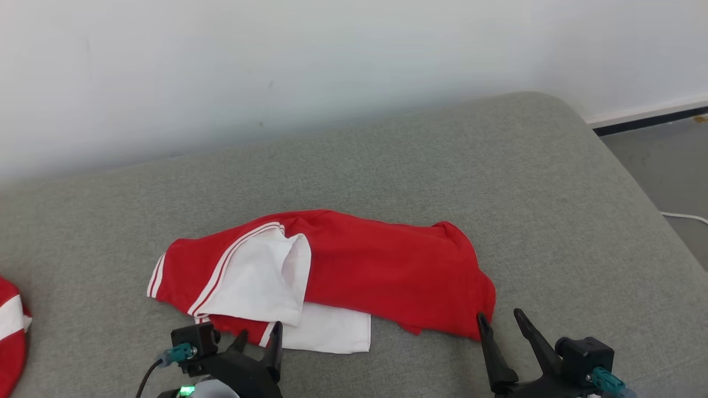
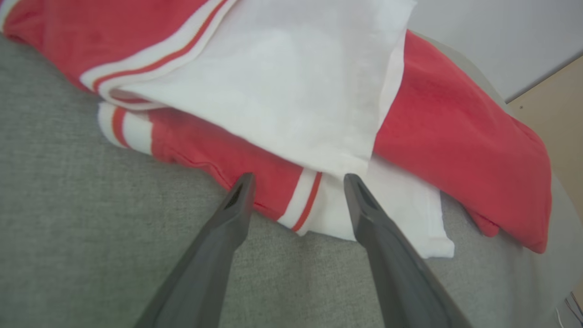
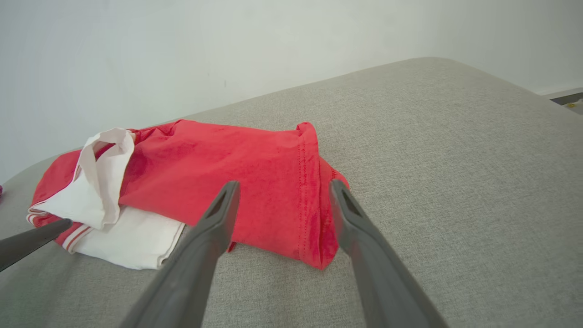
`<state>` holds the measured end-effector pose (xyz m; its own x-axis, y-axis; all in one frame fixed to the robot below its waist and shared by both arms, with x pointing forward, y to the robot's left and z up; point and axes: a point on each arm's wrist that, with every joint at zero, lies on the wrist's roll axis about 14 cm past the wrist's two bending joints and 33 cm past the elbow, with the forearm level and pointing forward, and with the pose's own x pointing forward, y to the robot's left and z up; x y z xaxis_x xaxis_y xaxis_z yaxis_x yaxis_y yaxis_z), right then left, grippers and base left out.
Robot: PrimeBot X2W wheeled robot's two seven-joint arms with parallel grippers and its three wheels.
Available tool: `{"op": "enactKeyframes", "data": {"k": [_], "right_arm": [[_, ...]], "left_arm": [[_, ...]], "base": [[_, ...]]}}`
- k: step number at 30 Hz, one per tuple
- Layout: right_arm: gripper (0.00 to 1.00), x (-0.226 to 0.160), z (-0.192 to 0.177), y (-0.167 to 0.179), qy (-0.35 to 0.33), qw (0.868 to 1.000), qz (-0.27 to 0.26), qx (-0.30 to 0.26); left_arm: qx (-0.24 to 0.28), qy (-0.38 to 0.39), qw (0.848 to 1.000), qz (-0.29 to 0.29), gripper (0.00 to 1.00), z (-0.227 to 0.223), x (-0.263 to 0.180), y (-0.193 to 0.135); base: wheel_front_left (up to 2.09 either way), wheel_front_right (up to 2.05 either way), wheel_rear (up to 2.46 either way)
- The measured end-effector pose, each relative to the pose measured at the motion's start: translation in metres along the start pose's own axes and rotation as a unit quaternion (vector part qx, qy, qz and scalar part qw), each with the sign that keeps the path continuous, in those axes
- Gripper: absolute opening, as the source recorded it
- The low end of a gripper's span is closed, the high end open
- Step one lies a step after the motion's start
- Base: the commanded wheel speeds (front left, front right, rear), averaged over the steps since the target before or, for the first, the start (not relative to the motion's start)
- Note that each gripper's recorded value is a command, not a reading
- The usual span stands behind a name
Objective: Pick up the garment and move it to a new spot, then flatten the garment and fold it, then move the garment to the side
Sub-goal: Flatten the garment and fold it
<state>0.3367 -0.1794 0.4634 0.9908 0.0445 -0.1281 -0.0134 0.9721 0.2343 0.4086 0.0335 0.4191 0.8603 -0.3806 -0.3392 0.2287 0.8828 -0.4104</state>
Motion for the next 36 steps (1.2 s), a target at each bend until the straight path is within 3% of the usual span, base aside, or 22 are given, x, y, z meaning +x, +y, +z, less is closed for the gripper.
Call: {"op": "enactKeyframes", "data": {"k": [13,14,15,16,25,36], "right_arm": [[1.0,-0.003,-0.004,-0.014,0.004,1.0,-0.023,0.004],[1.0,-0.002,-0.003,-0.014,0.002,1.0,-0.023,0.005],[1.0,-0.002,-0.002,-0.014,0.001,1.0,-0.023,0.005],[1.0,-0.002,-0.002,-0.014,0.001,1.0,-0.023,0.005],[1.0,-0.004,-0.005,-0.01,0.002,1.0,-0.017,0.007],[1.0,0.003,-0.006,0.014,0.006,1.0,0.022,0.003]], "left_arm": [[-0.003,0.017,1.0,0.008,1.0,0.002,0.023,0.0],[-0.002,0.011,1.0,0.006,0.7,0.006,0.025,-0.002],[0.0,0.003,1.0,0.002,0.04,0.01,0.025,-0.003],[0.002,-0.004,1.0,0.0,0.0,0.013,0.026,-0.004],[0.013,-0.054,0.998,-0.002,0.0,0.022,0.005,0.005],[0.01,-0.083,0.988,0.13,0.0,0.02,-0.077,0.096]], "base": [[0.0,0.0,0.0],[0.0,0.0,0.0],[0.0,0.0,0.0],[0.0,0.0,0.0],[0.0,0.0,0.0],[0.0,0.0,0.0]]}}
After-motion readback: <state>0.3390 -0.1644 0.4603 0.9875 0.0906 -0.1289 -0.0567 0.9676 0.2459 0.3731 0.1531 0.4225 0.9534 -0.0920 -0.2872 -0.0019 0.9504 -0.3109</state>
